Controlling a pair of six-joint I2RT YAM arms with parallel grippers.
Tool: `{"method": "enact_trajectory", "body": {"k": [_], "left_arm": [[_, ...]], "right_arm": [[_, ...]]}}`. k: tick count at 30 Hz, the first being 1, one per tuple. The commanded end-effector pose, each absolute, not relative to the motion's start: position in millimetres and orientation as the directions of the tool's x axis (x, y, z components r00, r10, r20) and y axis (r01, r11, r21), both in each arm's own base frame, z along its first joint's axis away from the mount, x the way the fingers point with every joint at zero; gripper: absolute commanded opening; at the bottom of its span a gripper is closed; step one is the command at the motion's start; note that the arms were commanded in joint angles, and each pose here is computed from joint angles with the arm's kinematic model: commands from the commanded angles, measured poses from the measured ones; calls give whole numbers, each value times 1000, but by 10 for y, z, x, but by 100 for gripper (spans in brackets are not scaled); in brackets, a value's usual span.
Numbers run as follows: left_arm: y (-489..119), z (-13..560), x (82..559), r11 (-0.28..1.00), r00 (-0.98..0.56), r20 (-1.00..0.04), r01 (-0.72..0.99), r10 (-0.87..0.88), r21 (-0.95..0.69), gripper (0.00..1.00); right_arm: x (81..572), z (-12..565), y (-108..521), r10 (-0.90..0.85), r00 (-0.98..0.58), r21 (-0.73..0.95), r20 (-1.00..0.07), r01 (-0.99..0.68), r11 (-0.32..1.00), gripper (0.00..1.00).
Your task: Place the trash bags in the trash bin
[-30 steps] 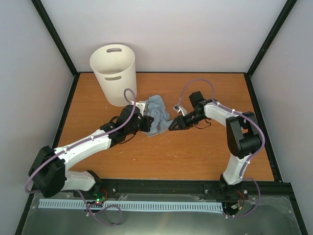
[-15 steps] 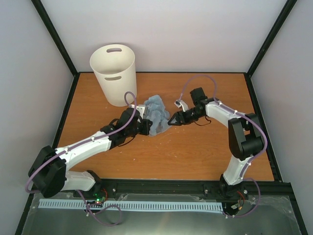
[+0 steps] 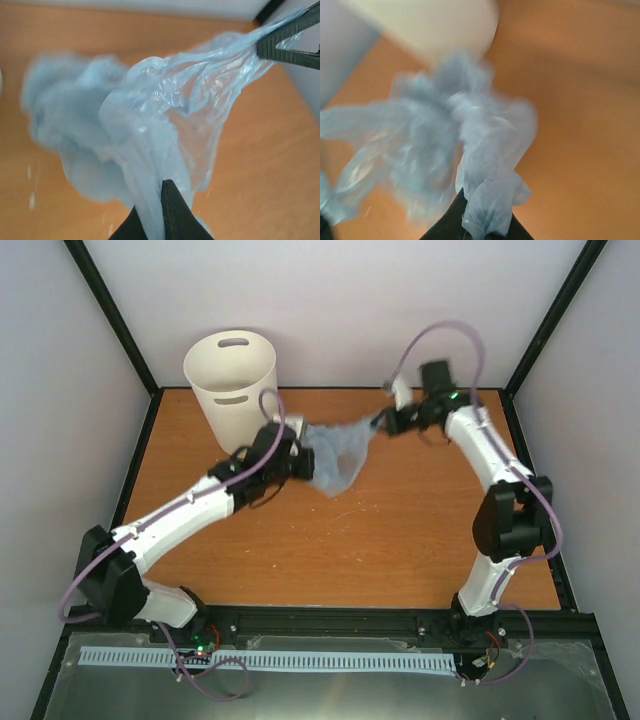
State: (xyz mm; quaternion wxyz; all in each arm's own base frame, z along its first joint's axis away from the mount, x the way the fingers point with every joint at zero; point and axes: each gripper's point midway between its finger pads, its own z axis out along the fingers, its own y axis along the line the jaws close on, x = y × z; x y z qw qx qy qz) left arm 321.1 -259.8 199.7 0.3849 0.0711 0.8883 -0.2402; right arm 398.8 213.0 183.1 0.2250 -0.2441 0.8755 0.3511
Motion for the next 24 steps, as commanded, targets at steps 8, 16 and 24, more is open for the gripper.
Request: {"method": "enact_trajectory", "body": {"k": [8,16,24], "left_arm": [[-2695,5149,3005,780,-182,-956,552,-231,-294,1],[-2922,1567,3004,890,-718,-696,329,18,-316,1],[-2836,1576,2716,868,-657,-753,389,26,-310,1]], "right_arm": [[3225,5339,1231,-214,90,-222,-973,-632,743,3],[3165,1936,915,-505,-448,-89,-738,-677,730,3],[2572,1732,998,-553,-311,-154,-773,-753,639,3]]}}
